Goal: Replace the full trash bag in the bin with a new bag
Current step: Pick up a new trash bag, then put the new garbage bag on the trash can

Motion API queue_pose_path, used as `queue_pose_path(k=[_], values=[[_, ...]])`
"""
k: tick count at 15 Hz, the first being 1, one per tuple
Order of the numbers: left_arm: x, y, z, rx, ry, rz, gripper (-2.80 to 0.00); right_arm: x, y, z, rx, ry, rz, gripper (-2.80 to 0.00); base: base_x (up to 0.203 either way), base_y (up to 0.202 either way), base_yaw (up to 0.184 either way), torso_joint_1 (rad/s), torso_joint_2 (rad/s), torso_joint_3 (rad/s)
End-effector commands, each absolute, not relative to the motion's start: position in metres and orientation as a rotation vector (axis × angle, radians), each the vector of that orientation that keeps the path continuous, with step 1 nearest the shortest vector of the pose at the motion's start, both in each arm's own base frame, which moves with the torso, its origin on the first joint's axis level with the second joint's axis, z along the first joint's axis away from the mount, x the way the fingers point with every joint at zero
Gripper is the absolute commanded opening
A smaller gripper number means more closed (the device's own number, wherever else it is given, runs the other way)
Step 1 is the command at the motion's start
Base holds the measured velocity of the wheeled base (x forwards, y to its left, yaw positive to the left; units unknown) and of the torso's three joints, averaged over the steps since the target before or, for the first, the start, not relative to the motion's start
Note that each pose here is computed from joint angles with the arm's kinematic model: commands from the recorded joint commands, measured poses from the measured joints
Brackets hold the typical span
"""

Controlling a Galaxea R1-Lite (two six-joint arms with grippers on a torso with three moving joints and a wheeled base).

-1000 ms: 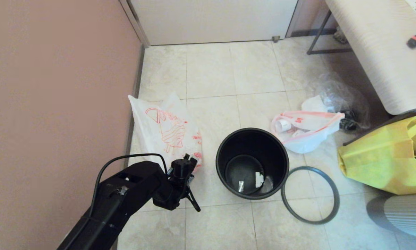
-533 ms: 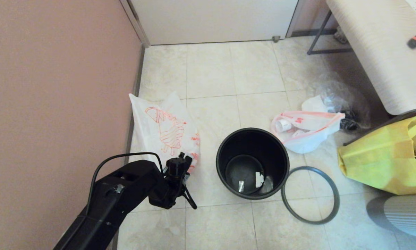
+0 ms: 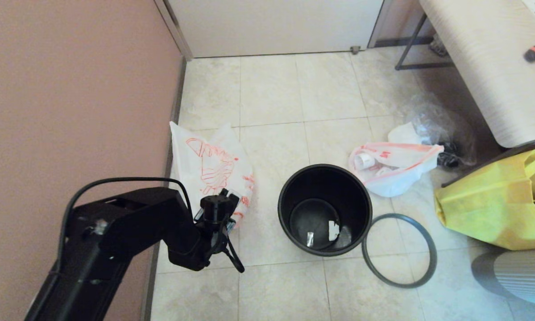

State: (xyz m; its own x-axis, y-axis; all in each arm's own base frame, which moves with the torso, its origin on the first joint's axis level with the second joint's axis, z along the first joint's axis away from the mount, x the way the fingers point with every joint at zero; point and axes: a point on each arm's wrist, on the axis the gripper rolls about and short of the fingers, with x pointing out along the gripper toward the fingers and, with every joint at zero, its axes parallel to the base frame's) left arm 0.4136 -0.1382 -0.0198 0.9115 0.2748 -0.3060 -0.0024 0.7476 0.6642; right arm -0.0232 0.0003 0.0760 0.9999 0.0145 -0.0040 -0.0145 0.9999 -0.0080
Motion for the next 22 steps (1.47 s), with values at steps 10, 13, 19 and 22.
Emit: queue_pose_path(k=[10, 13, 19, 22], values=[[0.216, -0.132, 0.261, 0.638, 0.164, 0.108, -2.80, -0.023, 0.000, 0.076, -0.009, 0.006, 0.015, -2.80, 0.000, 0.000, 0.000, 0.000, 0.00, 0.000], [0.198, -0.124, 0.280, 0.606, 0.123, 0.121, -2.80, -0.023, 0.000, 0.076, -0.008, 0.006, 0.015, -2.80, 0.000, 0.000, 0.000, 0.000, 0.00, 0.000], [0.171, -0.132, 0.330, 0.551, -0.009, 0.030, -2.80, -0.023, 0.000, 0.076, -0.009, 0.005, 0.015, -2.80, 0.000, 0.000, 0.000, 0.000, 0.00, 0.000], [0.148, -0.149, 0.322, 0.549, 0.027, -0.121, -2.80, -0.023, 0.000, 0.076, -0.008, 0.005, 0.015, -2.80, 0.000, 0.000, 0.000, 0.000, 0.00, 0.000]])
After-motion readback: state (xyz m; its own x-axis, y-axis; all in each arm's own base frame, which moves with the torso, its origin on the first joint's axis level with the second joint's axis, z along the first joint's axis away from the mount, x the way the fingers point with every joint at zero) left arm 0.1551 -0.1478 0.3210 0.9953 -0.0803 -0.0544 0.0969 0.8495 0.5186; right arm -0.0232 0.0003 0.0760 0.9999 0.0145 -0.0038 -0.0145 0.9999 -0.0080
